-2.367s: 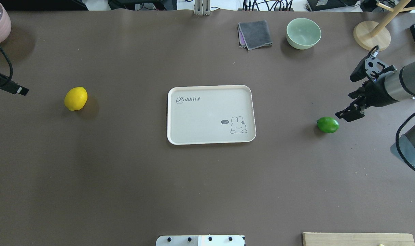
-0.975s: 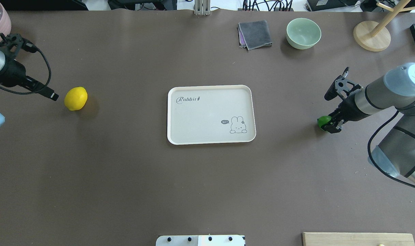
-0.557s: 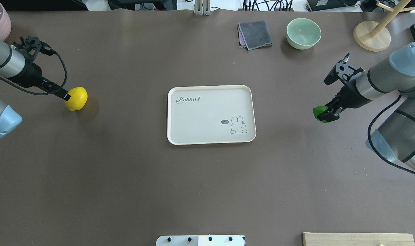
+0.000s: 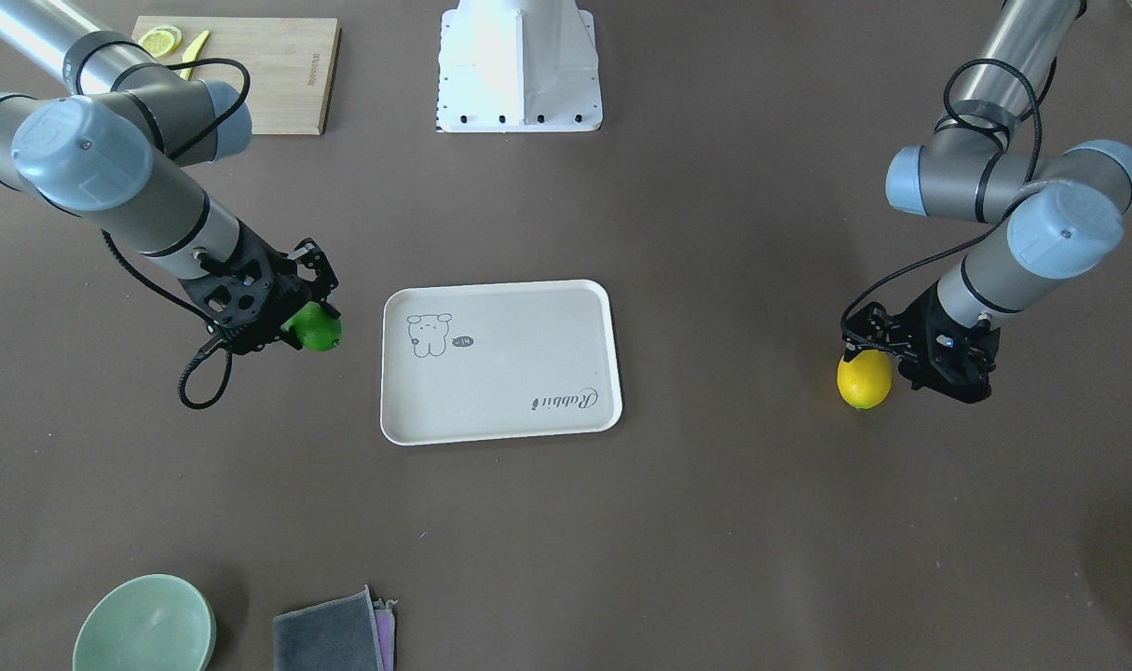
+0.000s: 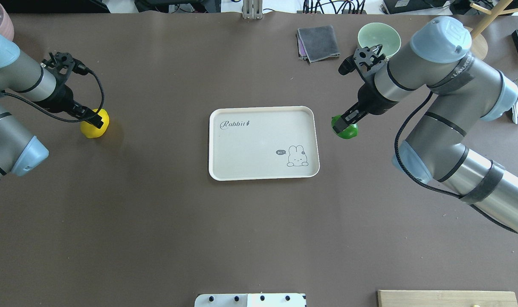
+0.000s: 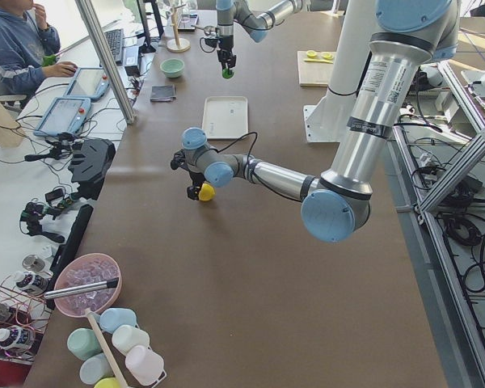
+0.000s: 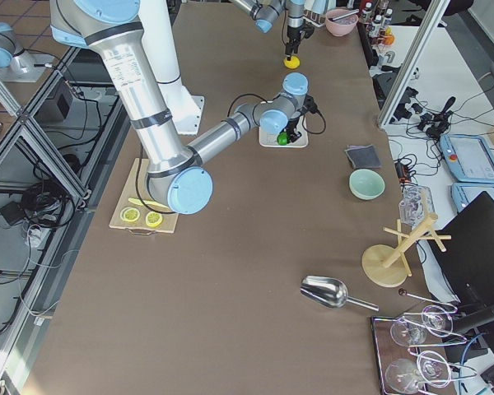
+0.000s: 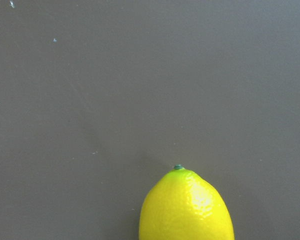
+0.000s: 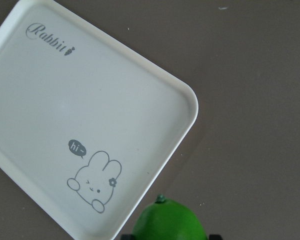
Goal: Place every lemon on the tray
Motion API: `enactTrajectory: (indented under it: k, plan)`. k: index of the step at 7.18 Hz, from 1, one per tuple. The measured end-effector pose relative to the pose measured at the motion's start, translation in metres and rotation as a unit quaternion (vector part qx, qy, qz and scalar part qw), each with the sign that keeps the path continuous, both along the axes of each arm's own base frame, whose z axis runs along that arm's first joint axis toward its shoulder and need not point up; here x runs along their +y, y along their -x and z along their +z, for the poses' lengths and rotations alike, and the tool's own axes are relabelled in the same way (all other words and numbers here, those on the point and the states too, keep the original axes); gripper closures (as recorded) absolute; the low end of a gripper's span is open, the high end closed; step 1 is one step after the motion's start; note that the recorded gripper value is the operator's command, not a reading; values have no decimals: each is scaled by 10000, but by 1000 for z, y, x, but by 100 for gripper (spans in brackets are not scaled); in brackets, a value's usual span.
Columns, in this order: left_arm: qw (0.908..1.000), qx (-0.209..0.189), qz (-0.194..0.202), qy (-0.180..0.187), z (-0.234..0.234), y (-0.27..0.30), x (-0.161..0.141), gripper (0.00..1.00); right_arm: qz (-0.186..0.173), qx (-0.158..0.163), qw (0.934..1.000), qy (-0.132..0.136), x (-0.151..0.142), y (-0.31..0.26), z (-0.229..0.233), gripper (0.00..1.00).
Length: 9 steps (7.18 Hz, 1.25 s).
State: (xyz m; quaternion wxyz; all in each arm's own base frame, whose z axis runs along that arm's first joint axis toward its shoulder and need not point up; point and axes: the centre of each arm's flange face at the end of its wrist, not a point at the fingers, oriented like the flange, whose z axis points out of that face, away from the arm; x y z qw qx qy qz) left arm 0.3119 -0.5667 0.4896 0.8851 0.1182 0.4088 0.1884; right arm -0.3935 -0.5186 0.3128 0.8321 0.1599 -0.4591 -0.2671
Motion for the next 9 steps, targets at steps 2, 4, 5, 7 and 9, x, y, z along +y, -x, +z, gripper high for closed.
enactTrajectory:
  k: [2, 4, 5, 7, 9]
  plan:
    - [10000, -10, 39, 33, 1, -8, 4, 100, 265, 113, 9992, 270, 7, 43, -11, 100]
    - [9995, 174, -190, 193, -30, -17, -1, 100, 534, 162, 9970, 531, 3, 86, -31, 100]
    - [9974, 419, -443, 374, -77, -32, -6, 100, 650, 192, 9960, 590, 2, 101, -38, 100]
    - [9908, 876, -673, 780, -177, -98, 2, 100, 803, 295, 9946, 580, 3, 115, -38, 2]
    - [9855, 1053, -876, 1005, -240, -164, 22, 100, 1099, 315, 9906, 748, 4, 120, -39, 0]
